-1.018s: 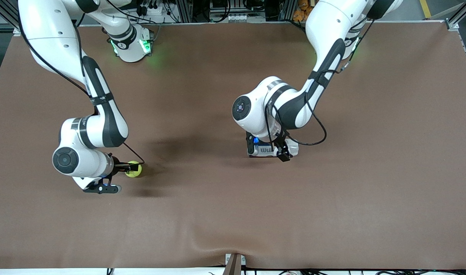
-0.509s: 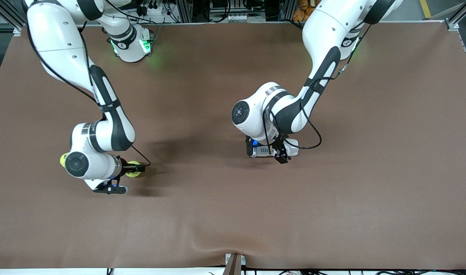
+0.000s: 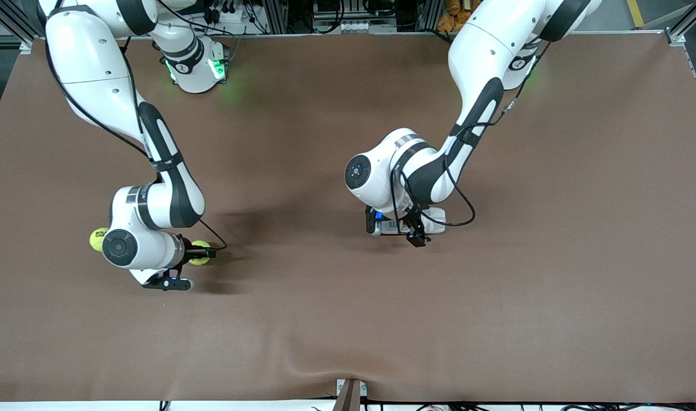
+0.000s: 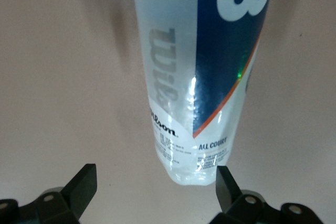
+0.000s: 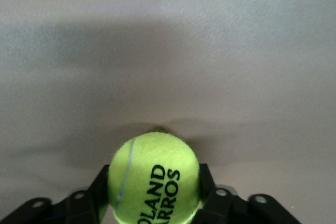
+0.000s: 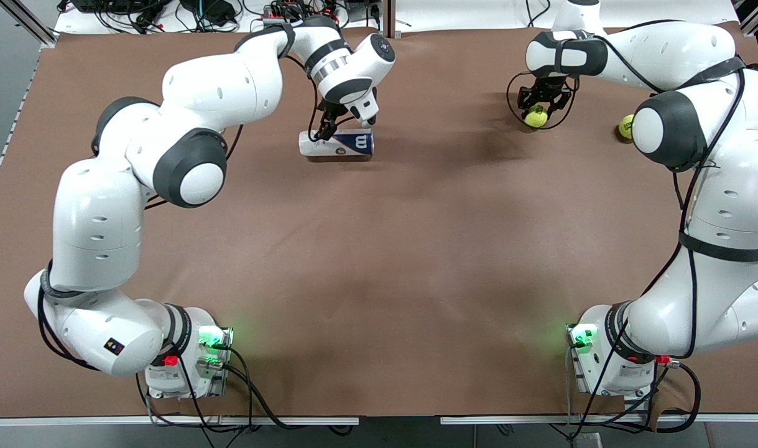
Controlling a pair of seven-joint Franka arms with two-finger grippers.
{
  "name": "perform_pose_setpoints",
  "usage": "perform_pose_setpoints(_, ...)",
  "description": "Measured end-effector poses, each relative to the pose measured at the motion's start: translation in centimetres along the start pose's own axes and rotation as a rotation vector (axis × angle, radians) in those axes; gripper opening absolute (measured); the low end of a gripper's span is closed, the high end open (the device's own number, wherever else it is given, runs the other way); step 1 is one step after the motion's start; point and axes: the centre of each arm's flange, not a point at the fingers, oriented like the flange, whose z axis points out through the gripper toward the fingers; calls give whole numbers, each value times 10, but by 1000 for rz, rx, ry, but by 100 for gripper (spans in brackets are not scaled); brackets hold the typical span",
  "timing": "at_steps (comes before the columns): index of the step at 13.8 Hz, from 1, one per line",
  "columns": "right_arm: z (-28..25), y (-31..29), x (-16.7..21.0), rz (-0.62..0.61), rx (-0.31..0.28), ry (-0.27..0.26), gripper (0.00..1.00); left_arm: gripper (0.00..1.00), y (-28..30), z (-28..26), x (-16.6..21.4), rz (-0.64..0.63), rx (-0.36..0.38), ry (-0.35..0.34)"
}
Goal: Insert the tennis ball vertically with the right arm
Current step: 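Grasp the tube with the left gripper while the right gripper grasps a ball, then lift the tennis ball with the right gripper and hold it aside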
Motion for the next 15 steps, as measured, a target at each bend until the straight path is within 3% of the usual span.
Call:
perform_pose_setpoints(5, -95, 1, -5, -90, 10, -12, 67, 100, 8, 9, 12, 78, 24, -30)
perform_pose_setpoints(9, -208, 23, -32, -83, 10, -89, 67, 100, 13, 9, 16, 122, 25, -37)
perform_pose_setpoints(12, -258, 32, -59, -90, -28, -161, 67, 100, 13, 10, 16, 154, 24, -38)
perform_pose_setpoints(15, -302, 37, -83, -91, -48, -155, 67, 100, 13, 13, 14, 153, 19, -40)
